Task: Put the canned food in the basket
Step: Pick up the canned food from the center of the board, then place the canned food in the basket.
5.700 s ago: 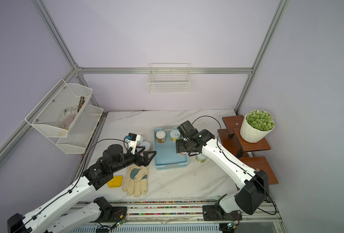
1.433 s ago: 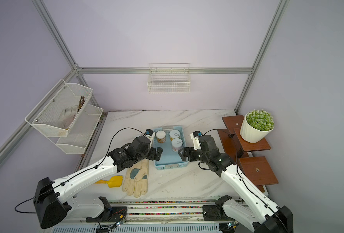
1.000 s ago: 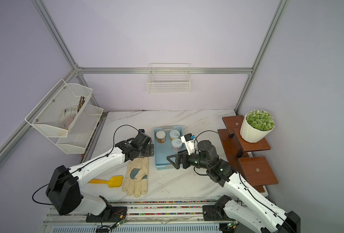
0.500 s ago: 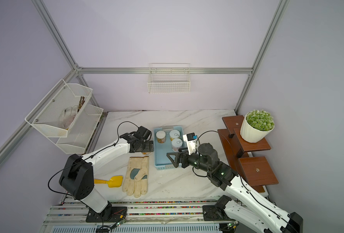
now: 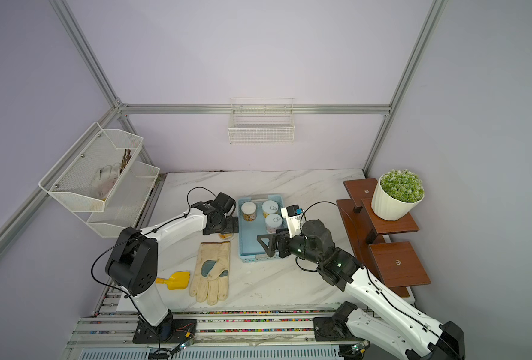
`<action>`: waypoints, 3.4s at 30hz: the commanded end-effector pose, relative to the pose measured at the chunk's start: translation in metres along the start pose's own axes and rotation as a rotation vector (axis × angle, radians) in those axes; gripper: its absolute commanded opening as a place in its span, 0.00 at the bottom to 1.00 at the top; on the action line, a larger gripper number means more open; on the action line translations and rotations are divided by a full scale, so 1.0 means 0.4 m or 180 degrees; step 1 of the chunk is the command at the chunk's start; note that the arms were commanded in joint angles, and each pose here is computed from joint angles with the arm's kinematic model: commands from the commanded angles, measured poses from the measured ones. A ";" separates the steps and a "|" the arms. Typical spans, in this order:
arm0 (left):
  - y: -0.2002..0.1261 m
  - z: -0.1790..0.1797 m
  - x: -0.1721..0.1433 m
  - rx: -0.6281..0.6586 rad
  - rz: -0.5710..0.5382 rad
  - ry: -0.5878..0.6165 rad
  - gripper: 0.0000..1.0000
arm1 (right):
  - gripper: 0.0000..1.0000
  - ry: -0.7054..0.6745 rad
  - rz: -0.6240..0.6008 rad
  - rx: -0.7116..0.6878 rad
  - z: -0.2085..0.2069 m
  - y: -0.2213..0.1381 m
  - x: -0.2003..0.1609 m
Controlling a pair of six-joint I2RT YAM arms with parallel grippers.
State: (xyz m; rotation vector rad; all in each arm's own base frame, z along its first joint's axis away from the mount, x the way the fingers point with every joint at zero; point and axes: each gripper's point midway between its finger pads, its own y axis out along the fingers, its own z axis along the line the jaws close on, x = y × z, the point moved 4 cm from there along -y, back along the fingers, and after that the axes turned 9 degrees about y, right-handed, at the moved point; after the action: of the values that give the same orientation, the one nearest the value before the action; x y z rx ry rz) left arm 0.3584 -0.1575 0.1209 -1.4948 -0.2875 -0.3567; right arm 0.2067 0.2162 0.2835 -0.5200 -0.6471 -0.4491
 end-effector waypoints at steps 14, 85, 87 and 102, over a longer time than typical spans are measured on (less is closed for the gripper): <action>0.034 -0.005 0.049 -0.0021 0.0006 0.0038 0.92 | 0.99 -0.0037 -0.0045 0.0174 0.019 -0.016 -0.003; -0.245 -0.263 0.119 -0.0733 -0.0501 0.1200 0.00 | 1.00 -0.0220 -0.0471 -0.0623 -0.140 -0.058 0.062; -0.227 -0.278 0.121 -0.0689 -0.0480 0.1232 0.00 | 1.00 -0.0216 -0.0539 -0.0765 -0.156 -0.068 0.063; -0.119 -0.317 0.146 -0.0269 -0.0536 0.1236 0.00 | 0.98 -0.0237 -0.0556 -0.0984 -0.189 -0.076 0.049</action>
State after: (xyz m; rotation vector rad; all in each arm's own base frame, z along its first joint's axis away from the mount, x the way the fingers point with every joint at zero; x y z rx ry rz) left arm 0.3689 -0.2834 0.1567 -1.4721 0.0362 -0.7284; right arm 0.2369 0.1469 0.2561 -0.7603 -0.6971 -0.6952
